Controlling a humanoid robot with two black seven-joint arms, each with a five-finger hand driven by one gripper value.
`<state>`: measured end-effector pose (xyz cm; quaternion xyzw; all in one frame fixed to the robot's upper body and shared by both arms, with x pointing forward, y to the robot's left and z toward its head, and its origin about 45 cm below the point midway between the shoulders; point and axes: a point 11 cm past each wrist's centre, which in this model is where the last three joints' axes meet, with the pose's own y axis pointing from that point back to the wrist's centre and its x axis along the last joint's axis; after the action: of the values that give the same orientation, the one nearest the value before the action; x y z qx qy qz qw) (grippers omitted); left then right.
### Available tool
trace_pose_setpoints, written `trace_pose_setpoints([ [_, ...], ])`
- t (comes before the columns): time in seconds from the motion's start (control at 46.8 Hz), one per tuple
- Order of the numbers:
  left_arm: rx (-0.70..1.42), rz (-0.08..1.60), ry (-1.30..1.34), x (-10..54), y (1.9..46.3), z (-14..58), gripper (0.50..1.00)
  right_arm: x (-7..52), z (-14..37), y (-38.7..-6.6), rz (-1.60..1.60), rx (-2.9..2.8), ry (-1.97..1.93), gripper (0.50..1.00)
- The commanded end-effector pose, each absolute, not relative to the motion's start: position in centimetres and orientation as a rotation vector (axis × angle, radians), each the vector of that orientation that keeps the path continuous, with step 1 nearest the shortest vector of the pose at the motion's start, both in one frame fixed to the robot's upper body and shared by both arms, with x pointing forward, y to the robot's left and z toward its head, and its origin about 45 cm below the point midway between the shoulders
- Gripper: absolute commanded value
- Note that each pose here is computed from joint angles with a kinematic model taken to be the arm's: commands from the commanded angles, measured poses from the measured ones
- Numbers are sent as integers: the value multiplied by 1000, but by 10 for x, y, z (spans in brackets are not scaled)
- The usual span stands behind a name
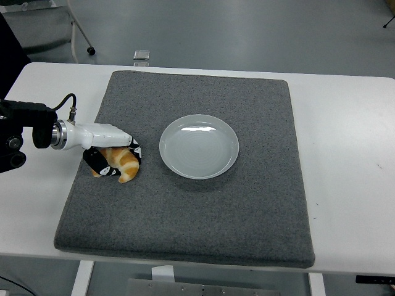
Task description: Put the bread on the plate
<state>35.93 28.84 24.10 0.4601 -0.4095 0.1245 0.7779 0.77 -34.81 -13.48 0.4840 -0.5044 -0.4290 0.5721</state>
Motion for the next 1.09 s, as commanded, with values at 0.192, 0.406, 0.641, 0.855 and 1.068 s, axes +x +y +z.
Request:
trace_pose_setpoints([
  [0.192, 941, 326, -948, 377, 277, 277, 500, 7, -135, -348, -1007, 1134, -1182, 930],
  [0.406, 874, 397, -995, 395, 267, 331, 500, 8, -135, -348, -1006, 1135, -1183, 932],
  [0.641, 814, 456, -1034, 405, 263, 387, 500, 8, -135, -348, -1006, 1135, -1183, 930],
  [0.855, 799, 476, -1063, 407, 262, 406, 500, 8, -135, -348, -1005, 1134, -1183, 930],
  [1.068, 783, 486, -1102, 409, 256, 423, 500, 7, -135, -348, -1007, 1134, -1182, 930],
])
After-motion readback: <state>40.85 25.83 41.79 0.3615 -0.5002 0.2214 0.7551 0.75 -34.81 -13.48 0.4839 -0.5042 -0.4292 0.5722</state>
